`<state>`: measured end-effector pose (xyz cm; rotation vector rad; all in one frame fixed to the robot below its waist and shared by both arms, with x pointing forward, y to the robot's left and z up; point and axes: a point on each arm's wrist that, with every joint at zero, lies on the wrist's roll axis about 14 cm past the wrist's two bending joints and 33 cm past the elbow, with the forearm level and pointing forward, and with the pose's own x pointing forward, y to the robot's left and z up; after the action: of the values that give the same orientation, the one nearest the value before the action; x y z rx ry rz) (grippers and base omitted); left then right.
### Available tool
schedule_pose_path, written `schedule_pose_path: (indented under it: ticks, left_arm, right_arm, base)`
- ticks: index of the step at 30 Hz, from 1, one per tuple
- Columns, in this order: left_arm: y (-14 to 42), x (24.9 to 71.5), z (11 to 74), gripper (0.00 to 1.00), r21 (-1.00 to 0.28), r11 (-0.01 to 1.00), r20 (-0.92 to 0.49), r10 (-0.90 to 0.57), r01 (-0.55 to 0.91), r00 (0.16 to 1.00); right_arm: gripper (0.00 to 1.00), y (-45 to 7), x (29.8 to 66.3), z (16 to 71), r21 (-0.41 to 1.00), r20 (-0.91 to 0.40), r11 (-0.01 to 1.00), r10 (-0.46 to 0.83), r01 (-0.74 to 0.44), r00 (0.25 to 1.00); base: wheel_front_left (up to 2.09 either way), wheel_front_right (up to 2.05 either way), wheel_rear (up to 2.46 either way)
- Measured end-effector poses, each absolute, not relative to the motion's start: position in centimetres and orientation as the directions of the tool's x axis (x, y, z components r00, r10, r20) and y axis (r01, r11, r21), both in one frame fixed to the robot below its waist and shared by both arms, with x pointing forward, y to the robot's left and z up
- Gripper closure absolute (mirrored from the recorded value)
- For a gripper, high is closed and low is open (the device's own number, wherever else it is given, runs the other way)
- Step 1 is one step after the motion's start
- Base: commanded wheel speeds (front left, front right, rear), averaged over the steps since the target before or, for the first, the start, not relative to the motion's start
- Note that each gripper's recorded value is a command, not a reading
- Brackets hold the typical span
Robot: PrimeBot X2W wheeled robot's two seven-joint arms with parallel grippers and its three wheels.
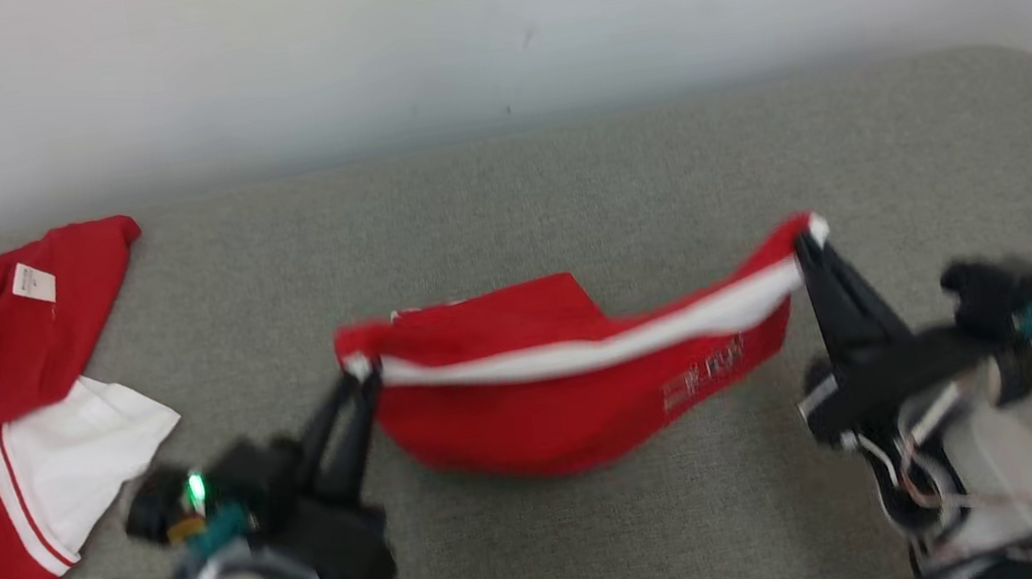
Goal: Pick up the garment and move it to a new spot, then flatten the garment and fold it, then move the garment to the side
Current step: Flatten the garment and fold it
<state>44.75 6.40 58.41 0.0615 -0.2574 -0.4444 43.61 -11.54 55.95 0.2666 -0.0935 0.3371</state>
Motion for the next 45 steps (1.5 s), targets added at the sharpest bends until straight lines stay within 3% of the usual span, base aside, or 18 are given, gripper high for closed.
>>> schedule_pose_path:
  ticks: [13,17,23,29,39,45]
  left_arm:
    - [4.9,58.9,71.0,1.0,0.303,0.862,0.327,-0.495,0.407,0.805]
    - [4.4,61.5,72.9,1.0,0.345,0.852,0.335,-0.504,0.394,0.796]
    - [5.1,66.2,75.9,1.0,0.246,0.89,0.369,-0.452,0.383,0.812]
    - [1.5,67.4,78.9,1.0,0.188,0.881,0.468,-0.47,0.435,0.748]
    - [1.5,70.7,71.5,1.0,0.123,0.885,0.413,-0.458,0.449,0.788]
    - [1.9,70.1,66.6,1.0,0.041,0.883,0.373,-0.447,0.467,0.813]
  right_arm:
    - [1.0,-10.7,58.1,69.1,0.193,0.324,0.902,0.312,-0.385,0.893]
    - [1.0,-10.9,60.8,71.0,0.163,0.337,0.913,0.306,-0.375,0.891]
    - [1.0,-13.2,64.8,73.6,0.216,0.351,0.924,0.229,-0.316,0.908]
    - [1.0,-16.7,66.2,77.0,0.213,0.426,0.948,0.127,-0.236,0.896]
    - [1.0,-15.9,68.3,69.7,0.179,0.329,0.957,0.162,-0.23,0.93]
    - [1.0,-15.2,67.1,65.0,0.189,0.264,0.949,0.199,-0.253,0.944]
  base:
    - [0.0,0.0,0.0]
    - [0.0,0.0,0.0]
    - [0.0,0.0,0.0]
    - [0.0,0.0,0.0]
    - [0.0,0.0,0.0]
    - [0.0,0.0,0.0]
